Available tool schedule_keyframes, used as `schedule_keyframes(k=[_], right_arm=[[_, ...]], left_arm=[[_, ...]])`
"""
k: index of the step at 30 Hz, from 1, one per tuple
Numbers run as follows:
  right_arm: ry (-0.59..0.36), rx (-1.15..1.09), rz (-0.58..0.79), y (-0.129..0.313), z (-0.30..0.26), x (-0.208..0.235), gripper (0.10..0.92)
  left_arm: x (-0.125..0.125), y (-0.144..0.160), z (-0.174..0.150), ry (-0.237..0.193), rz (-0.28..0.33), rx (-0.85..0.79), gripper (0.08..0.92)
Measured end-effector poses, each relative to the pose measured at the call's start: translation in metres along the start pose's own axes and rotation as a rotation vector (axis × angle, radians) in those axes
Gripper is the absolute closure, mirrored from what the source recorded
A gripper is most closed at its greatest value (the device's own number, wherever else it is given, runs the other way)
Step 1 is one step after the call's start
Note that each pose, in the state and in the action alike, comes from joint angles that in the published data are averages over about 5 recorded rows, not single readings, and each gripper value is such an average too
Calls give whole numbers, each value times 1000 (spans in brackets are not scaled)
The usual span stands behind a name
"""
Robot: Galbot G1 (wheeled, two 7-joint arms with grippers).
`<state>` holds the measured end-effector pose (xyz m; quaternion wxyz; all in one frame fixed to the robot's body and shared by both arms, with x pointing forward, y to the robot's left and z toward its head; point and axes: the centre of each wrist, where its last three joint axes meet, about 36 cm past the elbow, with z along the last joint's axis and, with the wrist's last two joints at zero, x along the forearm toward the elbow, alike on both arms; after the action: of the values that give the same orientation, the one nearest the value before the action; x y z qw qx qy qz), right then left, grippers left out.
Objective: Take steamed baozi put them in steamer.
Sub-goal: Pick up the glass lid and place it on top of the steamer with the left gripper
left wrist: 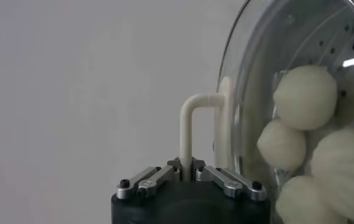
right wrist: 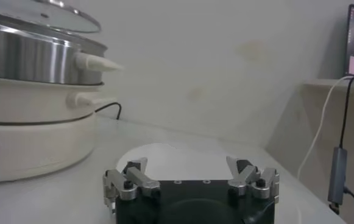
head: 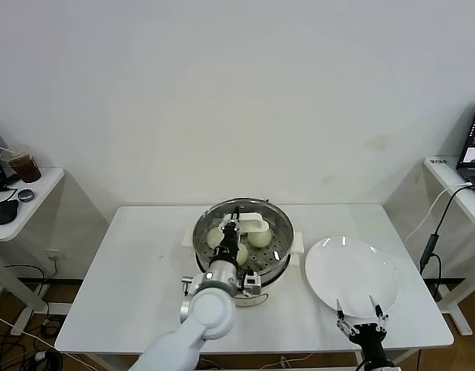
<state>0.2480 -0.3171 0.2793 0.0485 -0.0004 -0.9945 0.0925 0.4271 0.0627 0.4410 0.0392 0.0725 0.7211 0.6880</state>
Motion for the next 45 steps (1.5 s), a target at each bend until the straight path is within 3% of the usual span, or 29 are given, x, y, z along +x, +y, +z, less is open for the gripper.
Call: schedule_keyframes(k=[16, 38, 45], right_arm=[[3, -3, -5, 0, 1, 2, 200], [6, -11, -14, 5, 2, 2, 200], [11, -10, -17, 5, 2, 2, 200]], left_arm=[[-7, -17, 3, 5, -19, -7, 832], [-9, -21, -3, -26, 13, 6, 831], [-3, -17, -2, -40, 15, 48, 680]])
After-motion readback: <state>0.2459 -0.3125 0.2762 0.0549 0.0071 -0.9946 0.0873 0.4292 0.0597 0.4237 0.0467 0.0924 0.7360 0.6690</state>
